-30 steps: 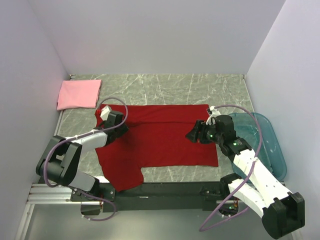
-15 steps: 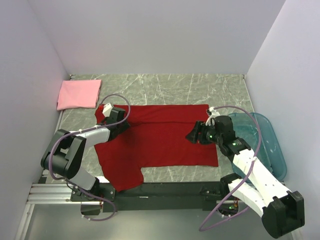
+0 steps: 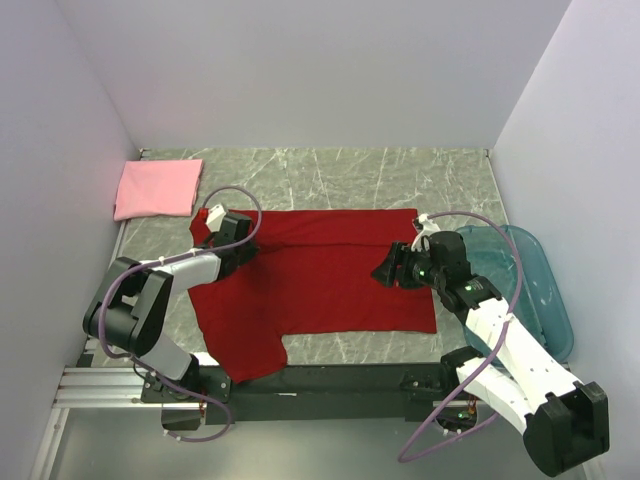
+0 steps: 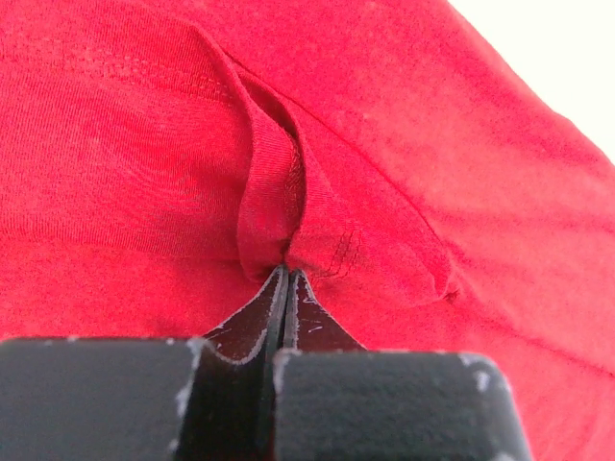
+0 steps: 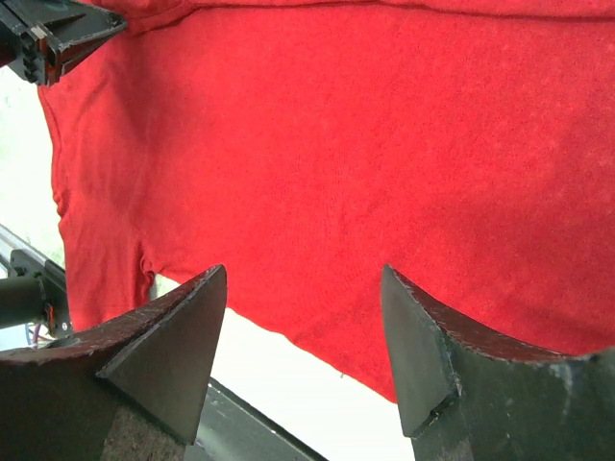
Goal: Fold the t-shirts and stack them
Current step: Fold the tshirt
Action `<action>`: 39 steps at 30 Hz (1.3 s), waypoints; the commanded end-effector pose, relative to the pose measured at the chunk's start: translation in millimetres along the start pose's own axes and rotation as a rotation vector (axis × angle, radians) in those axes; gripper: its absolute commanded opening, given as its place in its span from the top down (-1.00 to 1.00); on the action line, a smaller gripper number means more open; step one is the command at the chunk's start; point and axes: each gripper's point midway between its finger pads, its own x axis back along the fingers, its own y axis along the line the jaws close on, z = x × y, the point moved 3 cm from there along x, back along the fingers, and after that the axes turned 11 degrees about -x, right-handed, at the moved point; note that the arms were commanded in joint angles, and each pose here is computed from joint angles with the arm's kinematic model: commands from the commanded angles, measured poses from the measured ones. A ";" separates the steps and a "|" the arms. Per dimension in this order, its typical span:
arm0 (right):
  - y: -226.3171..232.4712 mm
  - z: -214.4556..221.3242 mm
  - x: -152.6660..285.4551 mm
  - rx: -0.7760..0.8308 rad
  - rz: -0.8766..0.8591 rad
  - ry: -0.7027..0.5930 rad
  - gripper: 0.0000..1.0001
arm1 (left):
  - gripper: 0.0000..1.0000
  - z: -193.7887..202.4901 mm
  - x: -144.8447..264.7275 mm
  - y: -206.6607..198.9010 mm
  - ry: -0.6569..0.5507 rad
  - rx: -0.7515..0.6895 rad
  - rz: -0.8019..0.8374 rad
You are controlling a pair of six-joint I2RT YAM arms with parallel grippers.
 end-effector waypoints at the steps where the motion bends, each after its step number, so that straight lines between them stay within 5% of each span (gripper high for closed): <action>1: 3.4 -3.1 0.2 0.025 -0.020 -0.017 -0.43 | 0.99 -19.6 12.3 -21.1 -0.039 0.024 0.069; 25: 3.6 -0.7 1.9 0.035 -0.030 -0.013 -0.43 | 0.81 52.8 77.4 -65.4 0.249 0.123 0.168; 31: 3.9 0.7 0.6 0.038 -0.036 -0.001 -0.43 | 0.47 61.7 87.7 -73.3 0.251 0.100 0.174; 35: 6.6 2.8 -0.8 0.036 -0.060 0.013 -0.43 | -0.13 46.5 97.7 -66.8 0.186 0.087 0.159; 39: 11.4 5.9 -3.1 0.031 -0.097 0.041 -0.40 | -0.52 14.8 112.8 -45.7 0.045 0.071 0.113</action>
